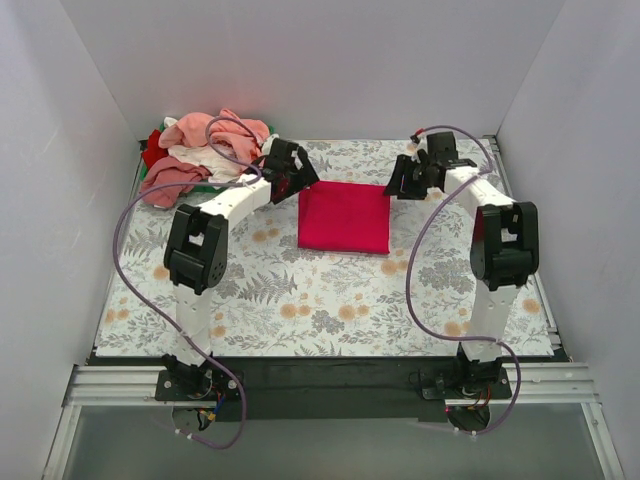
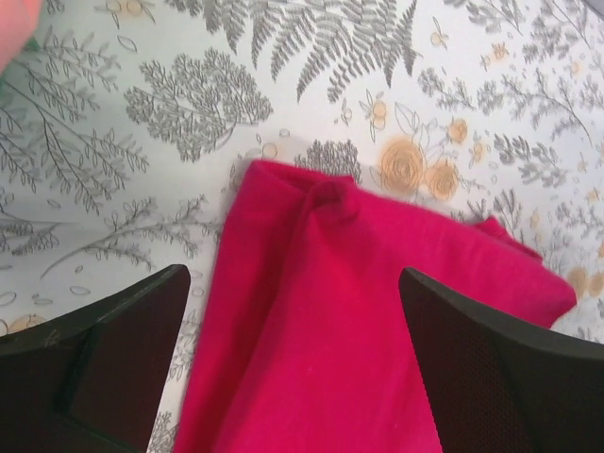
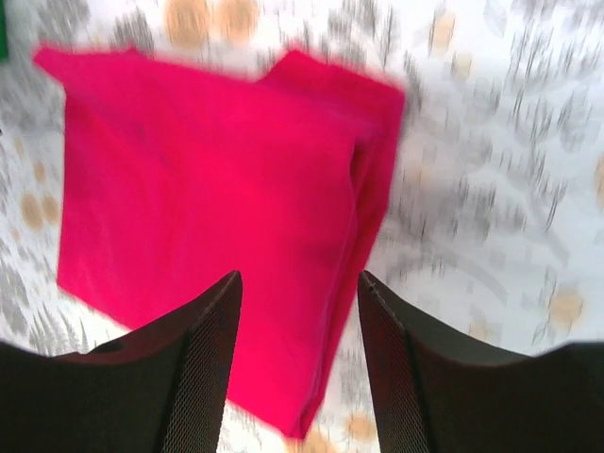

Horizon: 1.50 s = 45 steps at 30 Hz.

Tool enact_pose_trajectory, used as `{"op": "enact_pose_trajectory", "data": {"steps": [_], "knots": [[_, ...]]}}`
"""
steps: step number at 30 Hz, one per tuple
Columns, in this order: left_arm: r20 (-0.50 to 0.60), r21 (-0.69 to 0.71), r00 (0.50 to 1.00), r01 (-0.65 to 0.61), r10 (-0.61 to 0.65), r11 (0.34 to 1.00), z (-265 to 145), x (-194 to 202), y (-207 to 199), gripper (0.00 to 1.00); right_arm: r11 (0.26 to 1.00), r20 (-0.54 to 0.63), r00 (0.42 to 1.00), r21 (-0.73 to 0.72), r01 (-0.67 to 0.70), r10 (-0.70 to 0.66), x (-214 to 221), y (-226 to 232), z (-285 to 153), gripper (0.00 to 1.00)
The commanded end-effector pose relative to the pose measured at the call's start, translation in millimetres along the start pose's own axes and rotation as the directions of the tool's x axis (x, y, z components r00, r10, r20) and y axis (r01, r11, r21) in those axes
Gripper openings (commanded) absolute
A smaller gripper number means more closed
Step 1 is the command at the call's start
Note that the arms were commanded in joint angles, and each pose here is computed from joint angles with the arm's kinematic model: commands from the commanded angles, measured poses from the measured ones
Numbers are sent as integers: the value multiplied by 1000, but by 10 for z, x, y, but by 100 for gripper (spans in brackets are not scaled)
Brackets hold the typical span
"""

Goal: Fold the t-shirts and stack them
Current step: Fold the tshirt, then neatly place the folded tshirt to the corner

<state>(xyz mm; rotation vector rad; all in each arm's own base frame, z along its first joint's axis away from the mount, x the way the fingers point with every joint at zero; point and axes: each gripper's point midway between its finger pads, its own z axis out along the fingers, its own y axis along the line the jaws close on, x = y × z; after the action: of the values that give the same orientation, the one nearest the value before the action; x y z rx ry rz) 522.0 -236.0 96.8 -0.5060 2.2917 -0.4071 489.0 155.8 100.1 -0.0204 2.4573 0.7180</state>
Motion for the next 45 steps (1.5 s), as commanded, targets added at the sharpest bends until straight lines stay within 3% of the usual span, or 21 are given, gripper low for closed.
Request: {"op": "enact_pose_trajectory", "data": {"steps": [1, 6, 7, 8, 19, 22, 24, 26, 27, 28, 33, 35, 41, 45], "knots": [[-26, 97, 1000, 3, 0, 995, -440, 42, -124, 93, 998, 28, 998, -15, 63, -63, 162, 153, -307, 59], [-100, 143, 994, -19, 34, 990, -548, 331, -5, 94, 999, 2, 999, -1, 38, -38, 723, 99, -527, 68], [-104, 151, 993, -35, 51, 988, -538, 367, 4, 94, 999, 8, 999, 14, 37, -37, 771, 71, -557, 89], [-146, 181, 987, -43, 71, 982, -548, 485, -10, 94, 999, 15, 999, 29, 31, -31, 798, 56, -601, 98], [-252, 112, 958, -111, 136, 987, -194, 922, 239, 93, 995, 136, 990, 94, 23, -35, 1031, 76, -1155, 98], [-262, 93, 951, -144, 164, 985, -159, 1006, 247, 80, 994, 170, 984, 111, 24, -42, 1063, 61, -1276, 98], [-281, 65, 944, -161, 173, 985, -122, 1090, 321, 63, 993, 197, 979, 113, 27, -49, 1068, 74, -1362, 98], [-277, 26, 944, -179, 180, 983, -109, 1105, 392, 40, 992, 215, 975, 122, 27, -53, 1064, 64, -1414, 98], [-284, -10, 942, -189, 179, 982, -126, 1121, 480, 14, 992, 230, 971, 125, 33, -61, 1062, 73, -1459, 98], [-264, -75, 948, -206, 180, 976, -130, 1089, 613, 3, 990, 239, 969, 135, 29, -61, 1054, 48, -1482, 98], [-203, -195, 956, -251, 212, 948, -601, 930, 992, 0, 988, 268, 960, 146, 44, -83, 1053, 37, -1577, 98], [-225, -240, 942, -301, 249, 923, -784, 1026, 1263, 0, 988, 265, 961, 148, 43, -82, 1066, 18, -1574, 98], [-115, -365, 960, -281, 257, 887, -1369, 847, 1731, 0, 987, 281, 956, 151, 50, -91, 887, 27, -1582, 98], [-98, -445, 931, -356, 350, 822, -1536, 820, 2165, 0, 988, 287, 953, 142, 56, -95, 668, 63, -1535, 98]]}}
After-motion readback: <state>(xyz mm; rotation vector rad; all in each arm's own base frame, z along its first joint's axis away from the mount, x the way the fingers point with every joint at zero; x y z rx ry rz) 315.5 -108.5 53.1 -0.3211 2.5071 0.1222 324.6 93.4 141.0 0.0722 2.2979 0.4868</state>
